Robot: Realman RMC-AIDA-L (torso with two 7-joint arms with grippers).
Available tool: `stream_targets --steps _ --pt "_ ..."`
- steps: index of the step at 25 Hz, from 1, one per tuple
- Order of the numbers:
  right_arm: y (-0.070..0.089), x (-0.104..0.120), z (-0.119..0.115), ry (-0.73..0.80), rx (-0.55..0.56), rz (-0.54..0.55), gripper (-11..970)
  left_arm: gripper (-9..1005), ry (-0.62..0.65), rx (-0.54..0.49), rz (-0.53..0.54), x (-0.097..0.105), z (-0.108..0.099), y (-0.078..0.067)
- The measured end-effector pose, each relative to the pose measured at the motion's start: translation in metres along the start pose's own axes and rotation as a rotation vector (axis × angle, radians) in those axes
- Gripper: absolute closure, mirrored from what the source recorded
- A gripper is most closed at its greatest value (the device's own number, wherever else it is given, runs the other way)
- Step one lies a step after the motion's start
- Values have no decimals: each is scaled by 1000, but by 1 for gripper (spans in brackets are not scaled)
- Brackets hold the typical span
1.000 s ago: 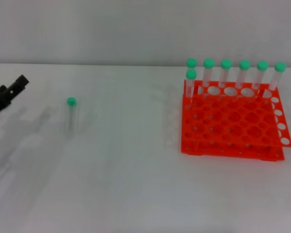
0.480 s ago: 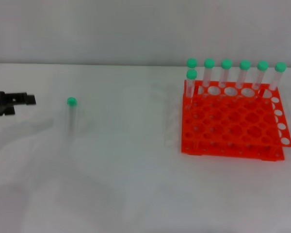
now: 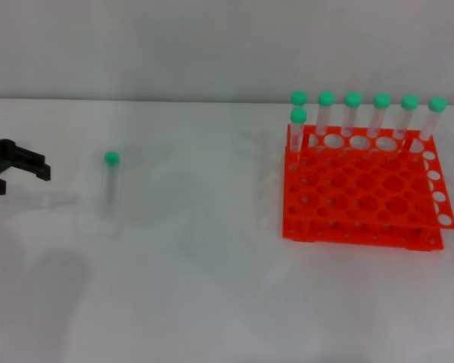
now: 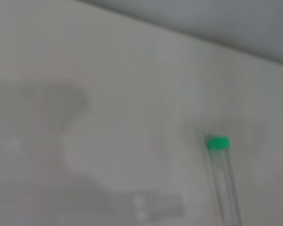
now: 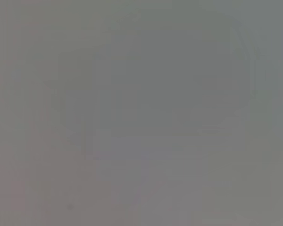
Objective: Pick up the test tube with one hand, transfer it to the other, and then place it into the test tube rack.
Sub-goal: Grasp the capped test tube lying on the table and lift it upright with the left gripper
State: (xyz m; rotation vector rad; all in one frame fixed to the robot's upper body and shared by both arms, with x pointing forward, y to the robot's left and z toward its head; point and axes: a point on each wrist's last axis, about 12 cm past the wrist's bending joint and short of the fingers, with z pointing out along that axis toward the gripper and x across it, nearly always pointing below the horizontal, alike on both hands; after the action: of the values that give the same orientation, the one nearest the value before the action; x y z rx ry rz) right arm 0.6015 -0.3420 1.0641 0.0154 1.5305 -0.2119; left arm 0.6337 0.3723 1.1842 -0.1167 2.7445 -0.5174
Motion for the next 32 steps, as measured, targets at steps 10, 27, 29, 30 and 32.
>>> stream_targets --steps 10,27,29,30,32 --pt "2 -2 3 -7 -4 1 137 189 85 -85 16 -14 32 -31" --pt "2 -2 1 -7 -7 -2 148 400 45 -73 4 1 76 -41" --pt "2 -1 0 -3 -11 -4 149 414 39 -69 6 2 80 -42" --pt "2 0 0 -1 -12 -6 150 421 35 -67 5 2 81 -43" --pt "2 0 -1 0 -13 -6 151 434 25 -56 1 2 83 -45"
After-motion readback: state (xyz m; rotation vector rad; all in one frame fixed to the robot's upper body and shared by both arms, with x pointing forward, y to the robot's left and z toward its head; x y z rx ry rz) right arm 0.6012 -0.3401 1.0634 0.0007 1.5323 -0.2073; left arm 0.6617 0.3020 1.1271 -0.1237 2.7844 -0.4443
